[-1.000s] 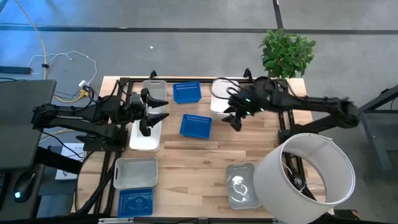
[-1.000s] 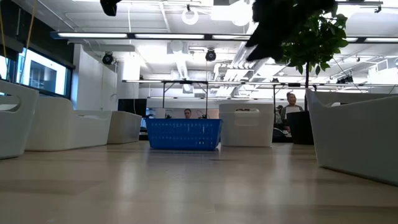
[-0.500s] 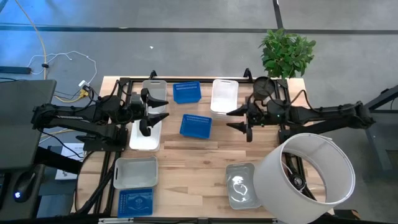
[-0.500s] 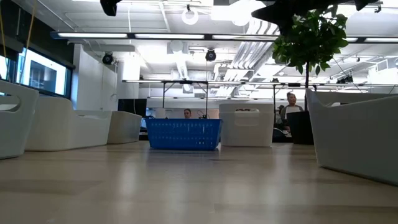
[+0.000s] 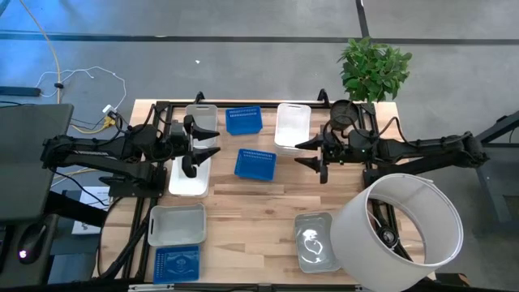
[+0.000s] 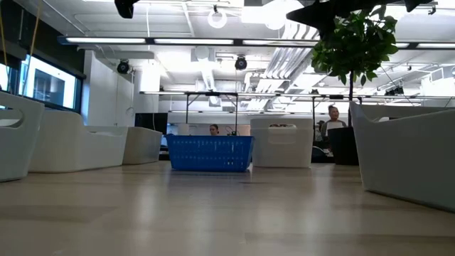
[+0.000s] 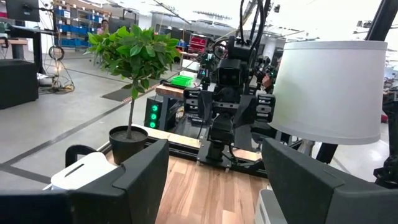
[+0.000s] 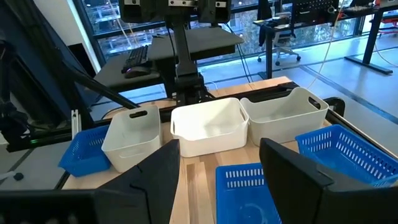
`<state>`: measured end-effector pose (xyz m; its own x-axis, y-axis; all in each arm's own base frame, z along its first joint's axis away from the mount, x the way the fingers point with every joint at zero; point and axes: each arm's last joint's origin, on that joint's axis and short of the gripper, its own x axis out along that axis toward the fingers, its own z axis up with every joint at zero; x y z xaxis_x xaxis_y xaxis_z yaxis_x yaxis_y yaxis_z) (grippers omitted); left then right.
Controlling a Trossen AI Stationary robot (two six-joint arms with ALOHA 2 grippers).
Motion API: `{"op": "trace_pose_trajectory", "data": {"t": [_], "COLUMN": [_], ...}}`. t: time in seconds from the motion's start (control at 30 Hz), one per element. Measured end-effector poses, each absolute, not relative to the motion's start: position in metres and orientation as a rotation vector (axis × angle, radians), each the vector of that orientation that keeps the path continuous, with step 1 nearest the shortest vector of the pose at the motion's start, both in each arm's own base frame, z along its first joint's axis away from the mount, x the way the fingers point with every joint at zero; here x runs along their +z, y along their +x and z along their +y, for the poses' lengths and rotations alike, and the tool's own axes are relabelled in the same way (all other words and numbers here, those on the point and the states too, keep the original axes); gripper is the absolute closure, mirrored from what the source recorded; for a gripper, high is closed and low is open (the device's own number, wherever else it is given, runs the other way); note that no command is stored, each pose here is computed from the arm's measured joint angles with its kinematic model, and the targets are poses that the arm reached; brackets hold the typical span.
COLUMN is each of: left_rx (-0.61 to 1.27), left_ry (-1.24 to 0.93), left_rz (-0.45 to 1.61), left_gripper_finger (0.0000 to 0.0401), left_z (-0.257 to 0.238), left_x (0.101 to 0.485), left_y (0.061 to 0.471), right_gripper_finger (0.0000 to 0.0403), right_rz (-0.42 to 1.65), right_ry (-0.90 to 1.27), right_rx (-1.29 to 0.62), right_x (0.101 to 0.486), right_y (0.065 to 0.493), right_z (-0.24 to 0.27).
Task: Stack baskets by color
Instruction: Stack the left white bin on the right white bin
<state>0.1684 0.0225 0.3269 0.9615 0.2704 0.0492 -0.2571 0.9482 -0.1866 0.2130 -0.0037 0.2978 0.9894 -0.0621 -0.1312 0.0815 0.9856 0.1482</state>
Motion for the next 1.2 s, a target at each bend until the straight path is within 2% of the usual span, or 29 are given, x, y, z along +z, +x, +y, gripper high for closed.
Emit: {"op": "trace_pose_trajectory", "data": {"t": [0.23, 0.37, 0.47, 0.67, 0.9, 1.2], "left_rx": [0.262, 0.177, 0.141, 0.084, 0.04, 0.133], "left_ry": [-0.201, -0.228, -0.233, -0.22, -0.182, -0.1], "left_rz": [-0.077, -0.036, 0.13, 0.663, 1.113, 1.331], "left_gripper_finger": [0.0153, 0.0155, 0.0165, 0.0197, 0.0219, 0.022], "left_z": [0.022, 0.019, 0.013, -0.009, -0.034, -0.045], "left_x": [0.327, 0.325, 0.325, 0.311, 0.269, 0.228], "left_y": [0.168, 0.169, 0.167, 0.159, 0.145, 0.143], "right_gripper_finger": [0.0194, 0.0194, 0.0194, 0.0194, 0.0194, 0.0194], "right_rz": [0.127, 0.129, 0.13, 0.143, 0.164, 0.176], "right_ry": [0.156, 0.156, 0.156, 0.156, 0.156, 0.155], "right_rx": [-0.072, -0.072, -0.074, -0.076, -0.08, -0.081], "right_x": [0.298, 0.298, 0.297, 0.296, 0.294, 0.293], "right_y": [0.213, 0.213, 0.213, 0.213, 0.212, 0.212], "right_z": [-0.004, -0.004, -0.004, -0.004, -0.004, -0.004]}}
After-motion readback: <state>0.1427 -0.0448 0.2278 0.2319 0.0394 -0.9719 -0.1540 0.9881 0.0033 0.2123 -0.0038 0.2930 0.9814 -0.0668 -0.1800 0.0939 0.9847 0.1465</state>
